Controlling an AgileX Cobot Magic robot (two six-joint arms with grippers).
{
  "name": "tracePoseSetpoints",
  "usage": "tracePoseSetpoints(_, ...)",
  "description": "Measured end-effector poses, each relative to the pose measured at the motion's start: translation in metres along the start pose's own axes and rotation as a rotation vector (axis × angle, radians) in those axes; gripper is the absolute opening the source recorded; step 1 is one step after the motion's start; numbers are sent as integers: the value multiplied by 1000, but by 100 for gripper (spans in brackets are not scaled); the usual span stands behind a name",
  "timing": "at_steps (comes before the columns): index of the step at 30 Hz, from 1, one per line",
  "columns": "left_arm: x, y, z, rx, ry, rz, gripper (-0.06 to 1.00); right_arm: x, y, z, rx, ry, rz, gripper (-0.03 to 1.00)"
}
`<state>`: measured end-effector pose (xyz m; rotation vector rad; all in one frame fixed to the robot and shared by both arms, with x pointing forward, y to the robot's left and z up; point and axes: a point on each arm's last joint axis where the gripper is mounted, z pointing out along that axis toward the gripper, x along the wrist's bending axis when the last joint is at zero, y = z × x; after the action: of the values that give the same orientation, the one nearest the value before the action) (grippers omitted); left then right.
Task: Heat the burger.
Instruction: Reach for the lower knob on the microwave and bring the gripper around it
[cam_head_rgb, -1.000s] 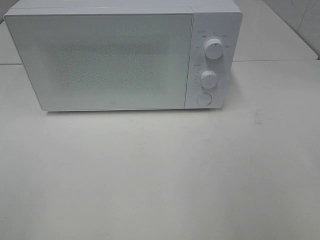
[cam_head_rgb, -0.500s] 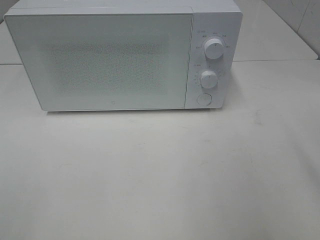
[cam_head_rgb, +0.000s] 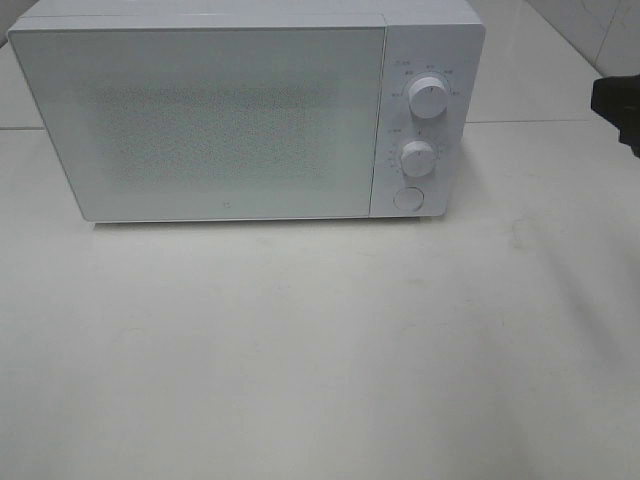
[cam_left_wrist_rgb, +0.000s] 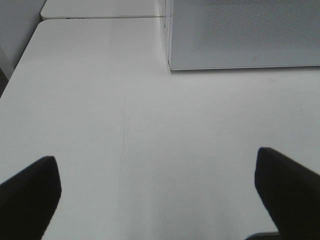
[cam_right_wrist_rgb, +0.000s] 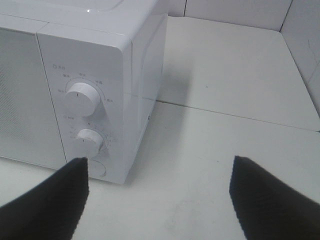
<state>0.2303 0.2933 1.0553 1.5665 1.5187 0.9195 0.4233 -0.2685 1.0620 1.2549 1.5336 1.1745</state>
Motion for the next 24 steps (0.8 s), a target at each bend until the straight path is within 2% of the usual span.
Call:
tracePoseSetpoints(9, 0, 0, 0, -1, 0, 0, 97, 2, -13, 27, -35, 21, 3, 76)
tracePoseSetpoints(16, 0, 0, 0, -1, 0, 0, 97, 3, -49, 45, -49, 3, 9, 76)
tracePoseSetpoints(24, 0, 0, 0, -1, 0, 0, 97, 23, -76, 56, -55, -11, -55, 76)
